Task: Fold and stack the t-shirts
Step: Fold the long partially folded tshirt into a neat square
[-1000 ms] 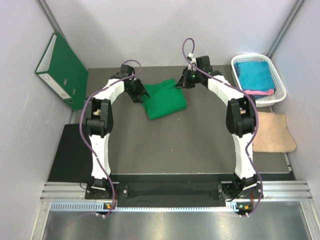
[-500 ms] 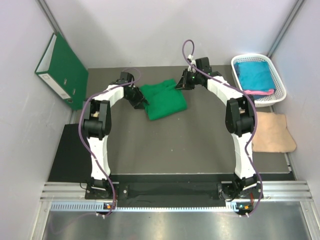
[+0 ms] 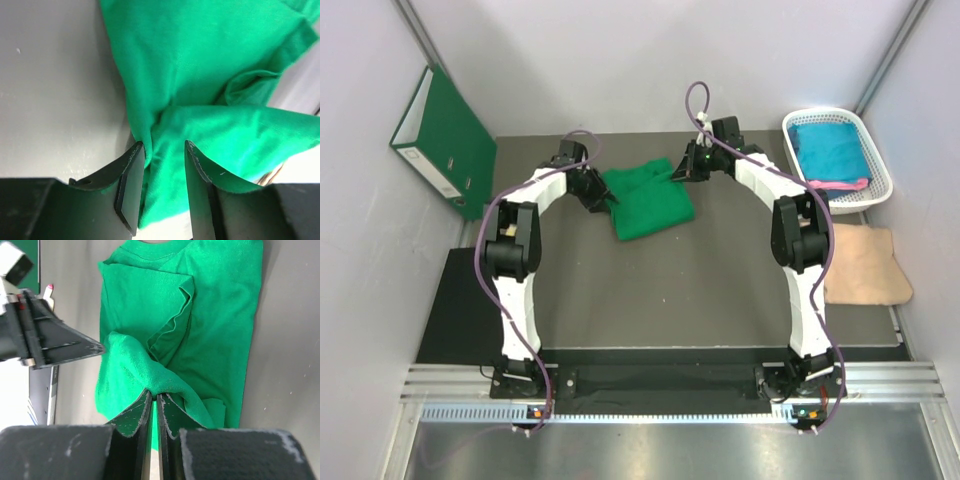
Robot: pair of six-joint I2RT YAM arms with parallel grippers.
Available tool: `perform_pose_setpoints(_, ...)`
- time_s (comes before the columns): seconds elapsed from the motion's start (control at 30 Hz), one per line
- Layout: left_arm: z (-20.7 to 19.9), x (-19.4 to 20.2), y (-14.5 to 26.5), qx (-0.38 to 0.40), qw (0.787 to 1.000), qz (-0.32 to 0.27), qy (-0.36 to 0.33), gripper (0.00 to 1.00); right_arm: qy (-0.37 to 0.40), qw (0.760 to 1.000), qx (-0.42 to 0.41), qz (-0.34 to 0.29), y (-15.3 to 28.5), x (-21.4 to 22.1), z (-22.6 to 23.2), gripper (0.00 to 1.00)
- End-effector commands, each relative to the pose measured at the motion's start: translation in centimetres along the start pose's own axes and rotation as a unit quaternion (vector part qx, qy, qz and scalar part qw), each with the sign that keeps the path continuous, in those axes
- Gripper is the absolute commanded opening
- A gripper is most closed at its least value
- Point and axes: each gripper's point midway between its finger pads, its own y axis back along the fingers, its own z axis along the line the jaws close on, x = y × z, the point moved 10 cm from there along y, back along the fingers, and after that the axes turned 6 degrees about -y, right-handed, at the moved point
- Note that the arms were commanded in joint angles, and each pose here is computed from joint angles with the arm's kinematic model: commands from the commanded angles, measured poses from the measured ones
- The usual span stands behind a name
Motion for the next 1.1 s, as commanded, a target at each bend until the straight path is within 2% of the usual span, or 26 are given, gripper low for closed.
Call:
perform_pose_setpoints(0.0, -3.4, -1.3, 5.1, 0.040, 0.996, -0.068, -0.041, 0.43, 0.010, 1.000, -0.019, -0.022, 0.7, -1.1, 0.7, 0.05)
perform_pose_setpoints(1.07, 0.2, 0.2, -1.4, -0.007, 1.000, -0.020, -0.014, 0.39, 0.005, 1.000, -0.019, -0.012, 0.3, -0.7, 0.3, 0.06)
